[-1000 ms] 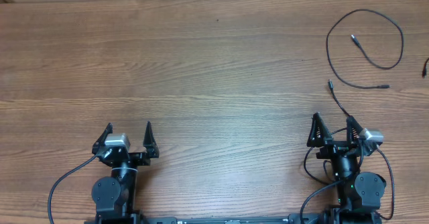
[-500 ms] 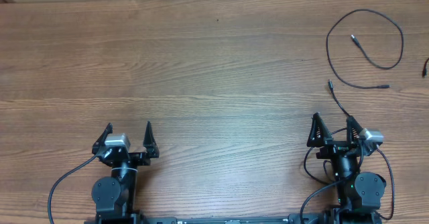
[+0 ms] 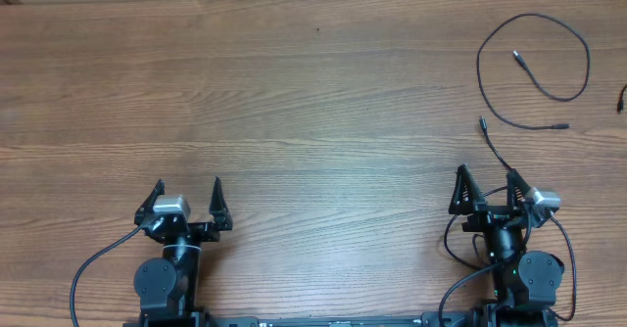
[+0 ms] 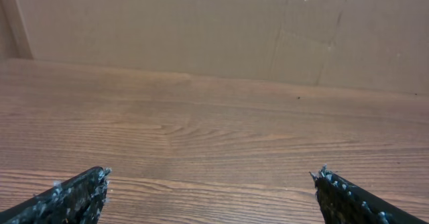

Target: Untangle cables

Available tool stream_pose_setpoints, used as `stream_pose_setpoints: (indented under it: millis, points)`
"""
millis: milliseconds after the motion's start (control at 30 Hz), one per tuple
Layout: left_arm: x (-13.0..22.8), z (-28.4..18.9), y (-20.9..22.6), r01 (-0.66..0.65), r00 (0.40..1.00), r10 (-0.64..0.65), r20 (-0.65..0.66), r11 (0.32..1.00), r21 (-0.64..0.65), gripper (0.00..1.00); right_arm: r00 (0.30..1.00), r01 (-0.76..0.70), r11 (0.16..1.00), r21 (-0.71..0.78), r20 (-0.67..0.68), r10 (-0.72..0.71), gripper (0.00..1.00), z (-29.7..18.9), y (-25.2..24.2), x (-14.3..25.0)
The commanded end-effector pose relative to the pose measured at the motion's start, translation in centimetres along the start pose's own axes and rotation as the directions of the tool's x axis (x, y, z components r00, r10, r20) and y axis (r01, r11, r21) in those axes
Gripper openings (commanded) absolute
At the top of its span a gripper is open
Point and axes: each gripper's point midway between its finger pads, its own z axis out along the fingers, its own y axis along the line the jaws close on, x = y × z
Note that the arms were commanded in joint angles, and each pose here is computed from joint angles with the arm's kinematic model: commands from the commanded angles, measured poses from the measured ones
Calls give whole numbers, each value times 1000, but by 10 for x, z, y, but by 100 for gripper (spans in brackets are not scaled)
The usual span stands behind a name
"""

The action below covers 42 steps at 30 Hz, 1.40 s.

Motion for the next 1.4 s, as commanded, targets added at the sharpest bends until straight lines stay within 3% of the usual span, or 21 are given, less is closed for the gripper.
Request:
stream_pose_setpoints:
  millis: [0, 133, 1367]
  points:
    - [0, 0, 2, 10, 1000, -10, 3, 1000, -11, 100, 994, 91, 986, 142, 38, -98, 100, -2, -25, -7]
    - [0, 0, 2, 10, 1000, -10, 3, 1000, -11, 100, 987, 144, 972, 184, 42, -154, 100, -3, -31, -10]
    - [0, 0, 2, 10, 1000, -10, 3, 1000, -11, 99, 987, 143, 971, 191, 44, -154, 100, -3, -32, -11]
